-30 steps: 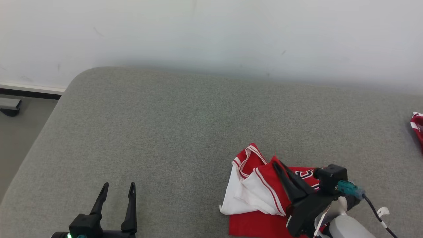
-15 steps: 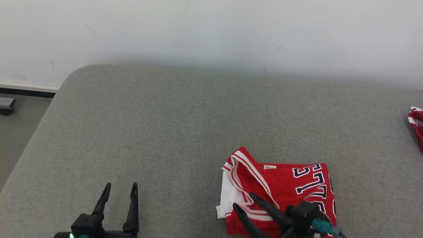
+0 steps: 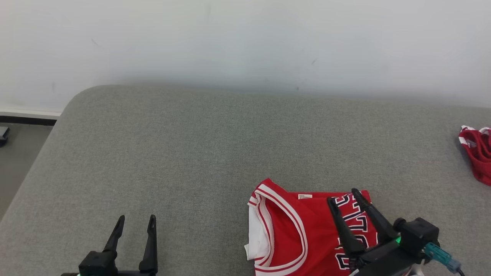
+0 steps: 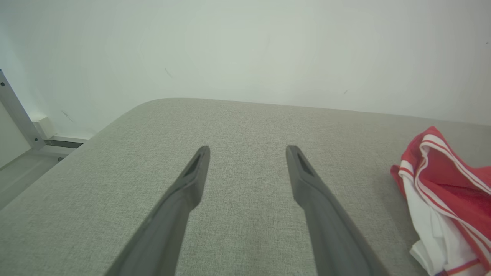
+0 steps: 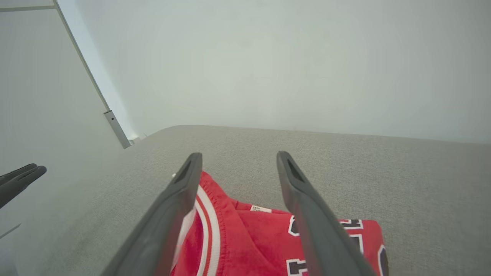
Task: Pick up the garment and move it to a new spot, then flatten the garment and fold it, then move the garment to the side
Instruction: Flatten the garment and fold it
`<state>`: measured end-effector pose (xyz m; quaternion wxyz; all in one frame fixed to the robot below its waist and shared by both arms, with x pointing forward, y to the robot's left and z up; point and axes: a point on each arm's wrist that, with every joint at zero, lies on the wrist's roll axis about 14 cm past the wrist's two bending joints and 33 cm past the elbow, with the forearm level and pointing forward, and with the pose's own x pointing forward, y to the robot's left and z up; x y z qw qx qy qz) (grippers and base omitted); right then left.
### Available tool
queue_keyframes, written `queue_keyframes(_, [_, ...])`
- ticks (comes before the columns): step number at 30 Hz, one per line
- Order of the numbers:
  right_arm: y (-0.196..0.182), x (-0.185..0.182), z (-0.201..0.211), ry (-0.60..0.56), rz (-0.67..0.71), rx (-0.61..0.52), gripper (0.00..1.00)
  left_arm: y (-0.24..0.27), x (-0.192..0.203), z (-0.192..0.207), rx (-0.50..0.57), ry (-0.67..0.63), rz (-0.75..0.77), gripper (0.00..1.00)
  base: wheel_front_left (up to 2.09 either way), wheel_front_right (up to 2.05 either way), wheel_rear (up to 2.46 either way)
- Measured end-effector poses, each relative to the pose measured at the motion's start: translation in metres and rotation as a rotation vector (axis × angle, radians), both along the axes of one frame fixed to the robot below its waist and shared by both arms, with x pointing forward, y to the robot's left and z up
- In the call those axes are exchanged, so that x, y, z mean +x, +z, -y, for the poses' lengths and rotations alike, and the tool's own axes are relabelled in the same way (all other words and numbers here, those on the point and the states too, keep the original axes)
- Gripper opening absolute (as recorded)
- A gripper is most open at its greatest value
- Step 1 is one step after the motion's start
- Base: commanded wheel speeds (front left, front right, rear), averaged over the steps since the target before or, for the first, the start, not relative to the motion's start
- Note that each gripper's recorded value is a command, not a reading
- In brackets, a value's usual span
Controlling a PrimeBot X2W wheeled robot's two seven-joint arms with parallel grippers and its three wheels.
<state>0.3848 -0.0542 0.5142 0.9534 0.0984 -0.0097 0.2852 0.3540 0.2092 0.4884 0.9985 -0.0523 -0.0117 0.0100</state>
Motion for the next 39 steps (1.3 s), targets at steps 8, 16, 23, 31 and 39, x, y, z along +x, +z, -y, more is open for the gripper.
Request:
queue_keyframes(8, [0.001,-0.003,0.041,-0.144,0.020,-0.001,1.00,0.004,-0.002,0.004,0.002,-0.014,0.014,1.00,0.00,0.00,0.00])
queue_keyframes(16, [0.002,-0.013,0.058,-0.218,0.030,0.005,1.00,0.005,-0.004,0.007,0.004,-0.023,0.018,1.00,0.00,0.00,0.00])
queue_keyframes(23, [0.005,-0.014,0.061,-0.236,0.043,0.006,1.00,0.008,0.001,0.019,0.010,-0.062,0.028,1.00,0.00,0.00,0.00])
queue_keyframes(31, [0.002,-0.015,0.071,-0.273,0.034,0.010,1.00,0.028,0.027,0.065,0.044,-0.215,0.078,1.00,0.00,0.00,0.00])
queue_keyframes(39, [-0.001,-0.017,0.091,-0.338,0.026,0.012,1.00,0.026,0.045,0.129,0.070,-0.422,0.066,1.00,0.00,0.00,0.00])
